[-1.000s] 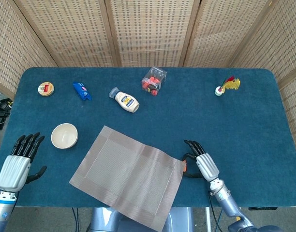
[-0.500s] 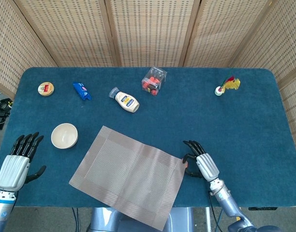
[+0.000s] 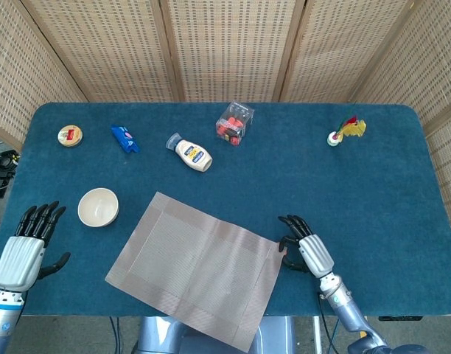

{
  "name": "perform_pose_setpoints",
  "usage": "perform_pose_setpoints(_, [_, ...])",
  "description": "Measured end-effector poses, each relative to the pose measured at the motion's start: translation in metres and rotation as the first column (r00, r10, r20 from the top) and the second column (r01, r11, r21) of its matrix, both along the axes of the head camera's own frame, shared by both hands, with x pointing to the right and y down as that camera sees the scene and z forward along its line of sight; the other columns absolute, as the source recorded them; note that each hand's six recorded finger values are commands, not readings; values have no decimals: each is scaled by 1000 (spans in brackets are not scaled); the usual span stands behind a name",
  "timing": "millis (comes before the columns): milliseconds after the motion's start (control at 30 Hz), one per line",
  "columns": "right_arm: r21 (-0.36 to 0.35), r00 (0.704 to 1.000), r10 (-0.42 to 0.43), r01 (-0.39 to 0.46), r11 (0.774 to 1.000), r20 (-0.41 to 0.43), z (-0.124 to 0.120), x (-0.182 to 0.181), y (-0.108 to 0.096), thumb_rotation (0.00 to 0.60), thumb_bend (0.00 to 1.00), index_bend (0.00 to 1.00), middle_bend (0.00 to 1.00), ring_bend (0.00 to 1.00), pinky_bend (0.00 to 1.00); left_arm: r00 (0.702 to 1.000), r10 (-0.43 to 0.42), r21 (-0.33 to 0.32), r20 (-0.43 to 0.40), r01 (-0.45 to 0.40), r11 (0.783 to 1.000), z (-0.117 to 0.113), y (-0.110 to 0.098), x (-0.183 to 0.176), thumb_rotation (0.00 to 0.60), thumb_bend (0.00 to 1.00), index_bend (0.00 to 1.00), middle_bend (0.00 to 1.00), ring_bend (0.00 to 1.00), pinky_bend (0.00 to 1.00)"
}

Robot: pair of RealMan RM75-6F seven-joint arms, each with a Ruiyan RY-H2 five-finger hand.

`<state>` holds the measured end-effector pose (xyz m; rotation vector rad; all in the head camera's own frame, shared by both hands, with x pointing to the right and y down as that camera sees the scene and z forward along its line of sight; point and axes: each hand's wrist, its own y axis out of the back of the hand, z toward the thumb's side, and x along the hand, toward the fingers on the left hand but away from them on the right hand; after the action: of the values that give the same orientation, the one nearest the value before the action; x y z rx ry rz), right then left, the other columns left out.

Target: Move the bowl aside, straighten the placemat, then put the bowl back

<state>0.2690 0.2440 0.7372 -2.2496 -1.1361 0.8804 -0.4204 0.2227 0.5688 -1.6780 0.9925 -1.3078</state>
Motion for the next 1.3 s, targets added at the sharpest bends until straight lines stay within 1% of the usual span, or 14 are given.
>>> perform_pose_setpoints(300, [9, 1000, 3, -3, 1000, 4, -2, 0, -2, 600, 535, 653, 217, 0, 0, 1000, -2, -2, 0, 2, 1000, 0, 0, 0, 600, 260, 0, 0, 0, 0])
perform_pose_setpoints(733, [26, 1000, 11, -11, 1000, -2, -5, 4, -8, 600, 538, 683, 235, 0, 0, 1000, -4, -6, 0, 4, 1000, 1, -1, -1, 600, 256, 0, 0, 0, 0])
perform_pose_setpoints(1033, [51, 999, 25, -24, 998, -24, -9, 13, -25, 600, 538, 694, 244, 0, 0, 1000, -9, -5, 4, 9, 1000, 2, -1, -3, 600, 256, 0, 0, 0, 0])
perform_pose_setpoints(1300, [50, 997, 42, -39, 998, -61, -8, 24, -43, 600, 537, 700, 245, 0, 0, 1000, -16, -5, 6, 16, 1000, 2, -2, -5, 600, 255, 0, 0, 0, 0])
